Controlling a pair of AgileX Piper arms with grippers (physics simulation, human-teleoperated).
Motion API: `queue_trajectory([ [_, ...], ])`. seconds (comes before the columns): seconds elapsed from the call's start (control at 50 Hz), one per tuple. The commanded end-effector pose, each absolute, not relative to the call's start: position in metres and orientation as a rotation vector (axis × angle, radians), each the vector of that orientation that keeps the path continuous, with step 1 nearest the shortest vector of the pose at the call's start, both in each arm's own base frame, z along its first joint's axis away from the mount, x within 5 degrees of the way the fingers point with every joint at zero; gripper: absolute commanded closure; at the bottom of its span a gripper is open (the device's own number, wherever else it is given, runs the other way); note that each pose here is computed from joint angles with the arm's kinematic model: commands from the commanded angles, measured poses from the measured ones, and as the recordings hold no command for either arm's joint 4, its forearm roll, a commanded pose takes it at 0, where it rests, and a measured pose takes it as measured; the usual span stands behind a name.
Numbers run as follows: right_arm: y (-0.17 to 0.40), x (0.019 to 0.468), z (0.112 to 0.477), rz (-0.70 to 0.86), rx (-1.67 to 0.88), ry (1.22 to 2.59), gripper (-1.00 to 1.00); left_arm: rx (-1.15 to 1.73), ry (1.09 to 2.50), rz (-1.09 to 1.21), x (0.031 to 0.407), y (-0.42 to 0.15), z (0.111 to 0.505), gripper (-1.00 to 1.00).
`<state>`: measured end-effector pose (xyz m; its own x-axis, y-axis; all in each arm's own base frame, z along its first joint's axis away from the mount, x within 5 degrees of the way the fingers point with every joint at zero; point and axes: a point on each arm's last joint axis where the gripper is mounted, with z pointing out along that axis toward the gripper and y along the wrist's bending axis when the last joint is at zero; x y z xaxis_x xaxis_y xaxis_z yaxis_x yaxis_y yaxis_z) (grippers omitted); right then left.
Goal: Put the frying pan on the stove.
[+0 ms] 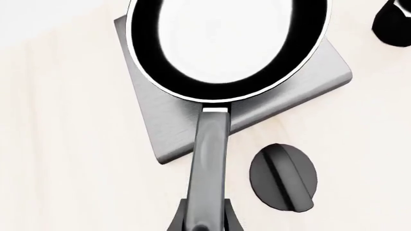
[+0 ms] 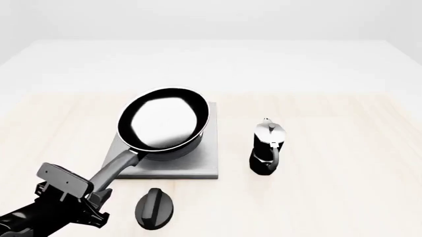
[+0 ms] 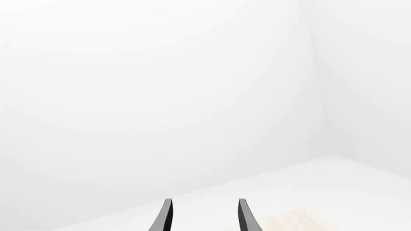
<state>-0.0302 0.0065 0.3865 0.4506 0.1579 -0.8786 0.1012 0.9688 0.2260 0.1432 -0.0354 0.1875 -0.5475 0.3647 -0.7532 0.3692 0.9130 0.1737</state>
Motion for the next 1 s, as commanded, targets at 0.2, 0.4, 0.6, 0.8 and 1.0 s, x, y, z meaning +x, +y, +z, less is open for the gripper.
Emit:
queue_trajectory([
  [0.2,0.007,-0.031,0.387,0.034,0.263,1.104,-1.0,0.462,2.178,-0.04,0.156,-0.039,0.189,1.0],
  [0.4,0.007,-0.033,0.389,0.035,0.262,1.105,-1.0,0.449,2.185,-0.029,0.158,-0.037,0.186,1.0],
  [0.6,0.007,-0.032,0.388,0.035,0.263,1.106,-1.0,0.435,2.19,-0.012,0.162,-0.034,0.187,1.0],
  [0.8,0.007,-0.032,0.388,0.035,0.265,1.104,-1.0,0.427,2.197,-0.007,0.166,-0.033,0.185,1.0],
  [1.0,0.007,-0.032,0.388,0.036,0.265,1.104,-1.0,0.431,2.205,-0.019,0.167,-0.036,0.179,1.0],
])
